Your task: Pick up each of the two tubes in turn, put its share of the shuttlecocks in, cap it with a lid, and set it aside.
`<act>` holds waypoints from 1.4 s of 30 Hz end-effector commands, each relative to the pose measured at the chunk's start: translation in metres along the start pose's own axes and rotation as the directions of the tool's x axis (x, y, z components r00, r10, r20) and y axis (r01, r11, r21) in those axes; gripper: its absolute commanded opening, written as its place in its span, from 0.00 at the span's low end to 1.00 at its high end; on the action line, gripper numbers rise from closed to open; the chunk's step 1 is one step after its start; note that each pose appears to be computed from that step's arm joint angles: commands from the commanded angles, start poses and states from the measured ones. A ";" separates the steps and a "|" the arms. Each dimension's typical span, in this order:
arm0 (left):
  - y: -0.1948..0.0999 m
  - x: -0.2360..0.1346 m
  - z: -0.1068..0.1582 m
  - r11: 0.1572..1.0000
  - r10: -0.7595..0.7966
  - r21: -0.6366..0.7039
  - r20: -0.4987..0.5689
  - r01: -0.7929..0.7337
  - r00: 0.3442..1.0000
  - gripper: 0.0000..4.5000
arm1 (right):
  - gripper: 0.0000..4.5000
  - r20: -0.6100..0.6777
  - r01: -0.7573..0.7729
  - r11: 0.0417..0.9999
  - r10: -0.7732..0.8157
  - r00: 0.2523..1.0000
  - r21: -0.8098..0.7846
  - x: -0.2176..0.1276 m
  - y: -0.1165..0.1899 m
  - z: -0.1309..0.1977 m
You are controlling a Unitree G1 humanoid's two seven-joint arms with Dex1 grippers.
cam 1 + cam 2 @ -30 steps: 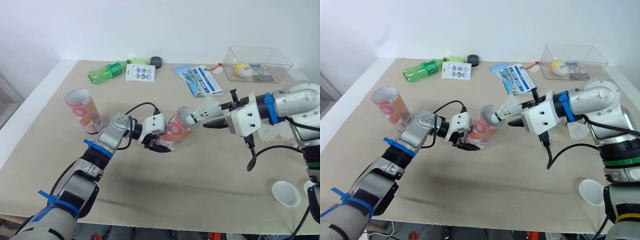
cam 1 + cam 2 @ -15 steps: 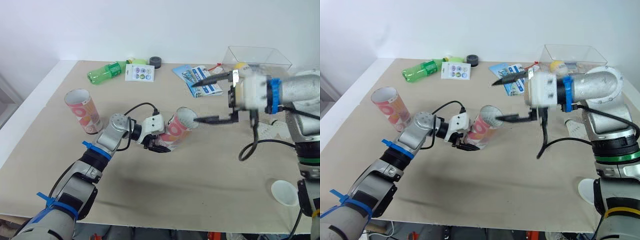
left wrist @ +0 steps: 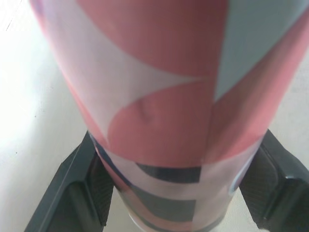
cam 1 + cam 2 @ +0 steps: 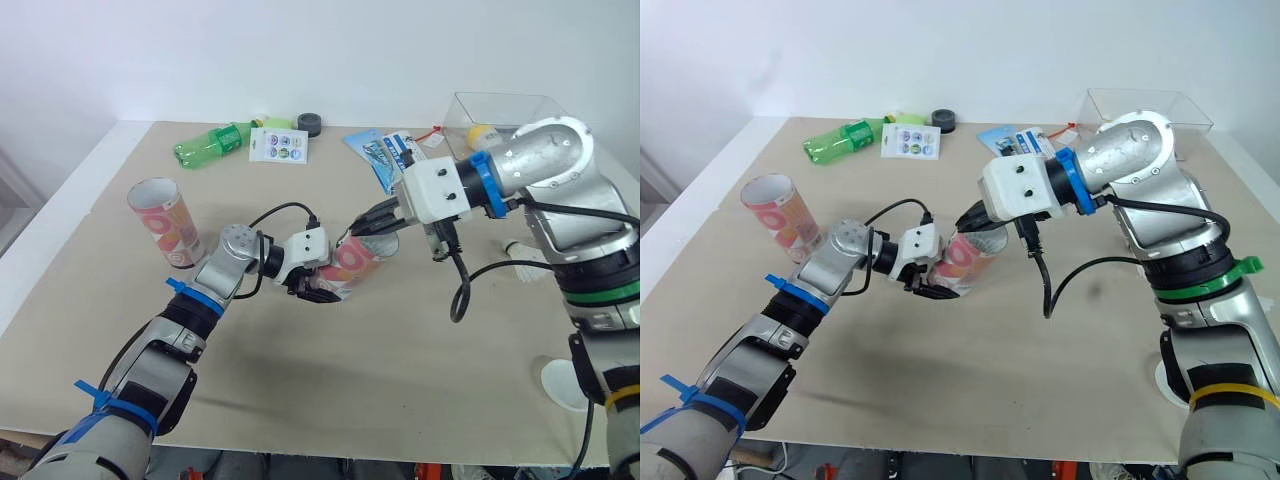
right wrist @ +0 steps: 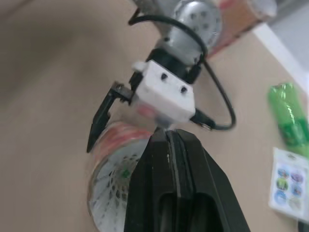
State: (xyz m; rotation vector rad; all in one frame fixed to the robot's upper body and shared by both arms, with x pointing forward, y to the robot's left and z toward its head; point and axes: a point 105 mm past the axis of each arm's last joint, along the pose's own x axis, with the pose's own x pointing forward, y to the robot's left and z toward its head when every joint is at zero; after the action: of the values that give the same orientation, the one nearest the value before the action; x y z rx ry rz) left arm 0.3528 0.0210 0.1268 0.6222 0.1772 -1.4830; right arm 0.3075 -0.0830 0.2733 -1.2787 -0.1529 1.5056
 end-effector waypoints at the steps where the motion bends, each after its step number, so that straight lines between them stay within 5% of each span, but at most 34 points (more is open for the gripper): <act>1: 0.002 0.002 0.003 1.000 0.001 0.016 -0.006 -0.001 1.000 0.68 | 0.02 -0.106 -0.079 0.996 0.073 0.992 -0.050 0.005 0.001 -0.015; 12: -0.003 0.004 0.000 1.000 0.001 -0.003 -0.003 -0.001 1.000 0.68 | 0.02 -0.039 -0.033 0.997 0.030 0.999 -0.068 -0.017 -0.022 0.001; 19: -0.004 0.004 0.000 1.000 -0.002 -0.006 -0.004 0.002 1.000 0.68 | 0.02 -0.091 -0.003 0.999 0.007 0.996 0.043 -0.036 -0.015 -0.017; 34: -0.005 0.007 0.003 1.000 -0.005 -0.004 0.006 0.006 1.000 0.68 | 0.02 -0.126 -0.211 0.977 0.210 0.970 0.004 0.031 0.001 -0.041; 42: -0.004 0.005 0.001 1.000 0.005 -0.007 0.005 -0.005 1.000 0.68 | 0.02 -0.104 -0.220 0.974 0.214 0.971 -0.053 0.032 -0.008 -0.030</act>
State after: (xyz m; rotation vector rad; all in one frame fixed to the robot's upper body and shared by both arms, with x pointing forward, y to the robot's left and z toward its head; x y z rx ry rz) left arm 0.3538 0.0216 0.1255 0.5987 0.1870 -1.4559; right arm 0.3484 -0.0778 0.2279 -1.4114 0.0709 1.6035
